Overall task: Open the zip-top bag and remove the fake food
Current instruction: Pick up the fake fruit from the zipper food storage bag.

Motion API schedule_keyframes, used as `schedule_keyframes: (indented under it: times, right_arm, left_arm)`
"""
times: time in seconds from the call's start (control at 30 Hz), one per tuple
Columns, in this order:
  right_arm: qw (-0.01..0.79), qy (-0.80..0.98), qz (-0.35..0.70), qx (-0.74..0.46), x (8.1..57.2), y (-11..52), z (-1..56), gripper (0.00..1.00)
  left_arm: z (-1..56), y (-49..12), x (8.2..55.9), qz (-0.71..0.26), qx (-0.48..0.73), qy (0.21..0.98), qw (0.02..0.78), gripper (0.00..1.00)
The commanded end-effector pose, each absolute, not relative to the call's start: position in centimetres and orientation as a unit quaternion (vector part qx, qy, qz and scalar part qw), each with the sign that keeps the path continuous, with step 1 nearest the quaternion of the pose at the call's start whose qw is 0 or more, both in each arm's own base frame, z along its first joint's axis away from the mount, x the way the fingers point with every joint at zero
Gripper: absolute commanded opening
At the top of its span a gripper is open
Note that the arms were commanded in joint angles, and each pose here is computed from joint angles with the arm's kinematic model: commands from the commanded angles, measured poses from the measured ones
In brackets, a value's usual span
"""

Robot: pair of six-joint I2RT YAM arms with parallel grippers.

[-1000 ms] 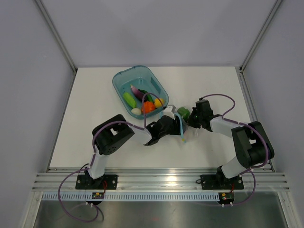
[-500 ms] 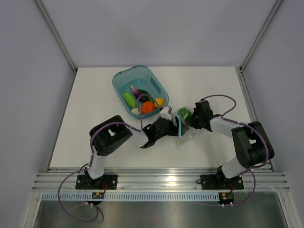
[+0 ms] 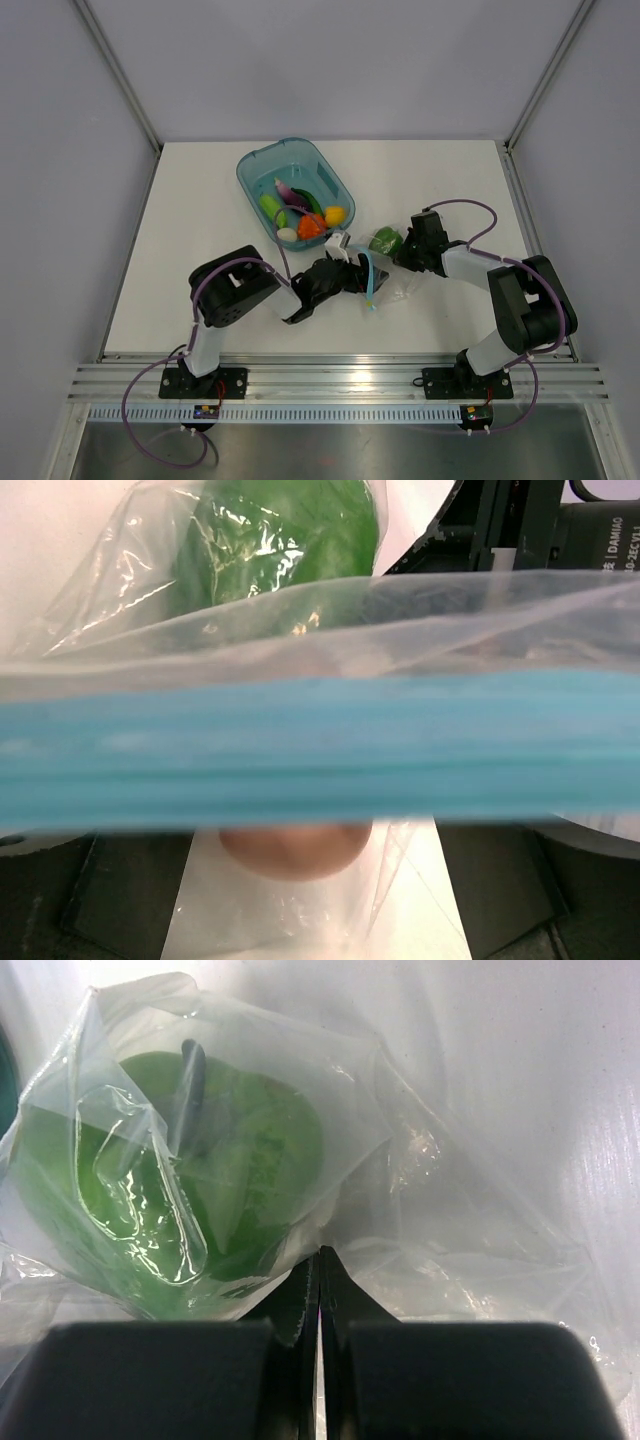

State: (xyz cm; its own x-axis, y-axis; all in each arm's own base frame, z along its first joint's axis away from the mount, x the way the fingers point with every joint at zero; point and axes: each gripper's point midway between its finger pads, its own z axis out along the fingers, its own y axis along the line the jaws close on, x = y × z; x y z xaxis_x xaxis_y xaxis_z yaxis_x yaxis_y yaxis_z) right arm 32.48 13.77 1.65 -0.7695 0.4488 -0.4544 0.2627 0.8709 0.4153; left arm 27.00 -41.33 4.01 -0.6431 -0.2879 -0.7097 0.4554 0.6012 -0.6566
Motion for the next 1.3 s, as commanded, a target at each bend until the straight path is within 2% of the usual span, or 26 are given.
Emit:
schedule_keyframes:
  times: [0.0, 0.4, 0.57, 0.7, 0.93, 1.07, 1.2, 1.27]
  right_arm:
    - [0.297, 0.922, 0.151, 0.196, 33.4, 13.5, 2.5, 0.0]
    - [0.296, 0.922, 0.159, 0.193, 33.4, 13.7, 2.7, 0.0]
    - [0.298, 0.921, 0.16, 0.191, 33.4, 13.8, 2.8, 0.0]
    - [0.298, 0.921, 0.161, 0.191, 33.5, 13.8, 2.7, 0.0]
    - [0.297, 0.921, 0.162, 0.191, 33.5, 13.8, 2.7, 0.0]
    - [0.297, 0.921, 0.164, 0.19, 33.5, 13.9, 2.8, 0.0]
    - [0.297, 0.921, 0.164, 0.19, 33.5, 13.9, 2.7, 0.0]
    - [0.298, 0.921, 0.164, 0.19, 33.5, 13.9, 2.8, 0.0]
  left_arm:
    - [-4.2, -36.9, 25.3, -0.339, 0.085, 0.858, 0.376, 0.98]
    - [-7.4, -36.2, 26.5, -0.252, 0.088, 0.898, 0.349, 0.96]
    - [-7.5, -35.7, 26.5, -0.243, 0.091, 0.9, 0.351, 0.88]
    - [-7.2, -34.9, 26.1, -0.251, 0.099, 0.889, 0.369, 0.96]
    - [-8.5, -33.5, 26.6, -0.2, 0.117, 0.897, 0.377, 0.93]
    - [-9.2, -32.8, 26.9, -0.174, 0.123, 0.9, 0.38, 0.89]
    - [-9.5, -32.4, 27.0, -0.166, 0.122, 0.902, 0.38, 0.77]
    - [-9.5, -32.4, 27.0, -0.165, 0.121, 0.902, 0.381, 0.77]
